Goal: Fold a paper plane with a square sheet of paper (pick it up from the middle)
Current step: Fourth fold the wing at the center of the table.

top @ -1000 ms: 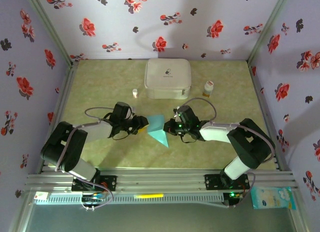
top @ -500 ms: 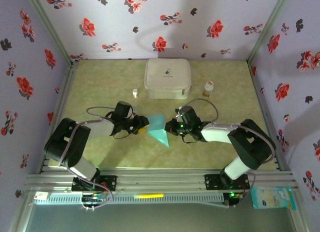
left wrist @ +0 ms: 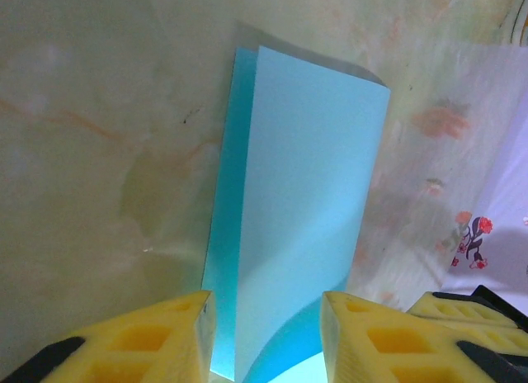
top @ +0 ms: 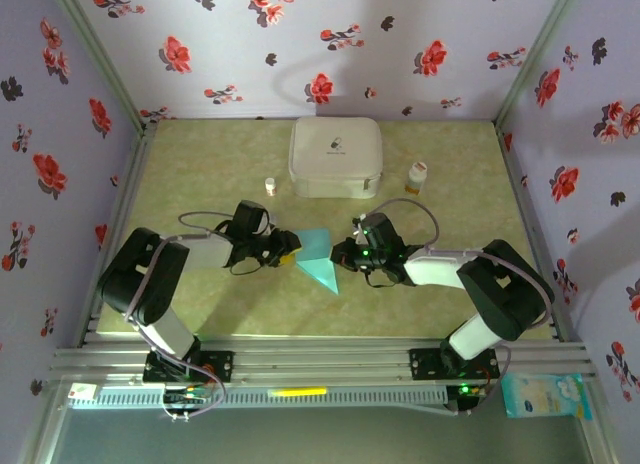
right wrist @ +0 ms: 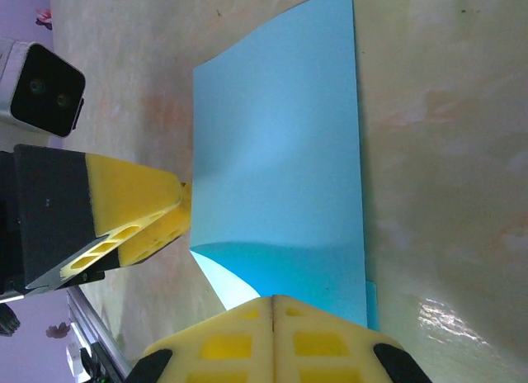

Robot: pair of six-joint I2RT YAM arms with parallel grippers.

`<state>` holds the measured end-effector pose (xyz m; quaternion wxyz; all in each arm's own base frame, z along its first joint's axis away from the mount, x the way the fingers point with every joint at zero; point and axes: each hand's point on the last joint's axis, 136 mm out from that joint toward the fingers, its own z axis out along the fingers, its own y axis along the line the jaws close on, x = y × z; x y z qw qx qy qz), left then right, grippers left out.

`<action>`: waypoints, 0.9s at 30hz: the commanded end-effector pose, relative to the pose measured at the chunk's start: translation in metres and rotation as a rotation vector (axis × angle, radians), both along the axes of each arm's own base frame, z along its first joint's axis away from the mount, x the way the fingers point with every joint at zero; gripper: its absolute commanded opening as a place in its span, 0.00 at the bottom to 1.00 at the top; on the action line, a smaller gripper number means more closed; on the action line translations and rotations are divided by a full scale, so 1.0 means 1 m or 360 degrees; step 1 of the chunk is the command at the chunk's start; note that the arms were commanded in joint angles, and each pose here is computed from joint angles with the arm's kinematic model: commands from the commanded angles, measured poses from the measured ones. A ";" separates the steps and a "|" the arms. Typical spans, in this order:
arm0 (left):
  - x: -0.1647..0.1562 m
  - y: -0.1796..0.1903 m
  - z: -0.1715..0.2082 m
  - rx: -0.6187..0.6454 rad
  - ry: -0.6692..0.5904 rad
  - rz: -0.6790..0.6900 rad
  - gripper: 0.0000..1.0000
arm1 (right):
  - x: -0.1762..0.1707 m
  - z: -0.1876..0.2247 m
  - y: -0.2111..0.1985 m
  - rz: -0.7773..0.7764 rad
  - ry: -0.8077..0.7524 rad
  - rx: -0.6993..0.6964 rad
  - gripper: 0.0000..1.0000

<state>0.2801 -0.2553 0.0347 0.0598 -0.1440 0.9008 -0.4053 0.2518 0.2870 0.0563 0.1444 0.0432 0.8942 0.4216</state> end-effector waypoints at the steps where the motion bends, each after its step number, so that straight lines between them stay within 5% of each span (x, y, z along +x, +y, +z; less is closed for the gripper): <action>1: 0.007 -0.004 0.006 -0.0050 -0.0011 -0.0004 0.37 | 0.002 0.006 -0.001 -0.0012 -0.0016 0.0040 0.06; 15: 0.010 -0.012 0.004 -0.0124 -0.0011 -0.0017 0.18 | 0.001 0.003 -0.004 -0.0020 -0.0002 0.0021 0.09; 20: 0.010 -0.010 0.007 -0.0151 -0.0035 0.0015 0.04 | 0.001 -0.001 -0.009 -0.0016 0.0014 -0.0063 0.20; 27: 0.012 -0.004 0.020 -0.0211 -0.0107 0.0146 0.00 | 0.005 0.003 -0.039 -0.0121 -0.0041 -0.0352 0.35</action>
